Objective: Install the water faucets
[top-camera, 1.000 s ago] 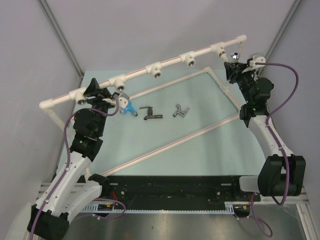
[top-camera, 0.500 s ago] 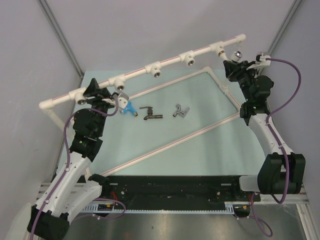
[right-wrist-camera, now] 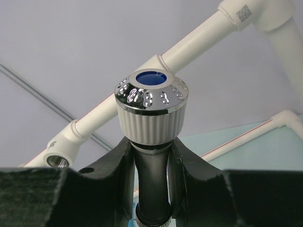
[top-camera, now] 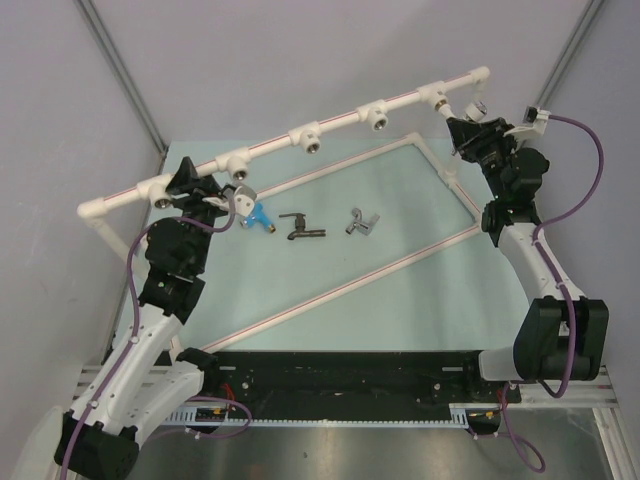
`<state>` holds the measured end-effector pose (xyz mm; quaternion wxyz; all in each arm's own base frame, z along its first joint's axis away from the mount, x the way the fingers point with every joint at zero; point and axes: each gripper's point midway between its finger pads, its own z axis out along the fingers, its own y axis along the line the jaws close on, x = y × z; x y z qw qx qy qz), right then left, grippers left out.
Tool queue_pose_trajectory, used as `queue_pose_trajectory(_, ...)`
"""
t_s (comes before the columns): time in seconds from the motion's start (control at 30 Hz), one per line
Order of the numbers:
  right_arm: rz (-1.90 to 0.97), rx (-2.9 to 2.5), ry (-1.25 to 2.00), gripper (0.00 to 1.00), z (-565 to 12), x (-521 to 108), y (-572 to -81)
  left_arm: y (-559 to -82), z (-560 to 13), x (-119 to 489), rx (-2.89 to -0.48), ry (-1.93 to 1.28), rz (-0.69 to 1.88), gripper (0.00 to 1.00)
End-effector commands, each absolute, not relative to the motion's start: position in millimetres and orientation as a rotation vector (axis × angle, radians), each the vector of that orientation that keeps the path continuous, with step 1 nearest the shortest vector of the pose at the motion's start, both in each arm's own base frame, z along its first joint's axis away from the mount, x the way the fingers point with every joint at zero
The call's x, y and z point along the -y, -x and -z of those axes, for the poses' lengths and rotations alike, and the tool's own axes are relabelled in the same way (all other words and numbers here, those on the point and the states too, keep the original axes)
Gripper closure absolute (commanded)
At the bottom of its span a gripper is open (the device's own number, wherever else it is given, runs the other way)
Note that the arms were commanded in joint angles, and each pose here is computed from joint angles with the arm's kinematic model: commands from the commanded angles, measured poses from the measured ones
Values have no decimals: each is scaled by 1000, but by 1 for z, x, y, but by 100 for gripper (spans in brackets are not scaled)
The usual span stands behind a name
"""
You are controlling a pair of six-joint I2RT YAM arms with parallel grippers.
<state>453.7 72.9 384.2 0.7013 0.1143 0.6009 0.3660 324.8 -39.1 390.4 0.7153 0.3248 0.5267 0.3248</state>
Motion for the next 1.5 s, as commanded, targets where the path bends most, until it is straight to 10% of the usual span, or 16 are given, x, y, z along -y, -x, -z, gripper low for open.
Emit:
queue_pose_trajectory(0.0, -1032, -1331, -295, 100, -396, -97, -455, -317, -386, 41, -1208, -545, -534, 100)
queue_pose_trajectory(1.47, -1337, -1258, -611, 100, -416, -83, -449, -314, -388, 41, -1194, -548, -530, 100)
